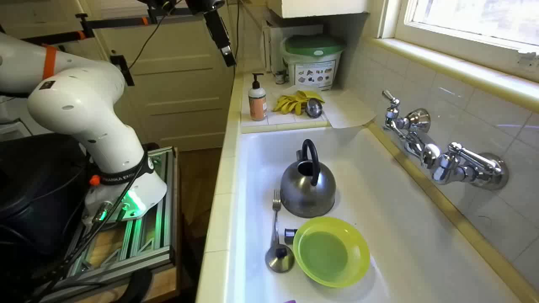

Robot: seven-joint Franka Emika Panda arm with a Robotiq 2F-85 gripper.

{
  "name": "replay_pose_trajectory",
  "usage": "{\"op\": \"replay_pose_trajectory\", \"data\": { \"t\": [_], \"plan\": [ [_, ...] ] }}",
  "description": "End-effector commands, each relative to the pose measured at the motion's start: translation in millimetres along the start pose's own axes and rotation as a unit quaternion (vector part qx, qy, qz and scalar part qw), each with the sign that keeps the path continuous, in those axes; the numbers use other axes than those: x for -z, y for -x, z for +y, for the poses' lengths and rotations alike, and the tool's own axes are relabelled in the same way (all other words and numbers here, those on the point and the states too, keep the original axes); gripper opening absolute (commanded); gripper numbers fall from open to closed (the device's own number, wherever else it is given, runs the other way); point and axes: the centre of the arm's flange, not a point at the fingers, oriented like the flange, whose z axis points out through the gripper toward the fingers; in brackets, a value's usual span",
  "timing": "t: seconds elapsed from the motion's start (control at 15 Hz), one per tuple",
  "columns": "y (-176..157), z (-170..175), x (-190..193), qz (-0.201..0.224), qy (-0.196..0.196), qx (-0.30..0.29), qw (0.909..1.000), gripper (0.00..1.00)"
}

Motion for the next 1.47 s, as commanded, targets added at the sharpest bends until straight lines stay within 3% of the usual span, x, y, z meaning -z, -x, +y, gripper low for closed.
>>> {"op": "replay_pose_trajectory", "data": {
  "t": [0.0, 0.33, 0.73, 1.07, 1.2, 1.27, 1.33, 1.4],
  "plan": [
    [0.0, 0.0, 0.0, 0.000, 0.000, 0.000, 1.0000, 1.00],
    [-14.7, -1.9, -3.3, 0.010, -0.006, -0.005, 0.9999, 1.00],
    [-122.0, -10.0, -2.0, 0.072, -0.008, -0.011, 0.9973, 1.00],
    [-206.0, 14.9, -22.7, 0.106, -0.027, -0.017, 0.9939, 1.00],
    [-242.4, 24.2, -42.0, 0.130, -0.049, -0.027, 0.9899, 1.00],
    [-258.9, 25.8, -51.2, 0.124, -0.089, -0.049, 0.9870, 1.00],
    [-212.7, 21.2, -36.3, 0.127, -0.047, -0.039, 0.9901, 1.00],
    [-226.8, 23.3, -46.4, 0.125, -0.061, -0.046, 0.9893, 1.00]
  ]
}}
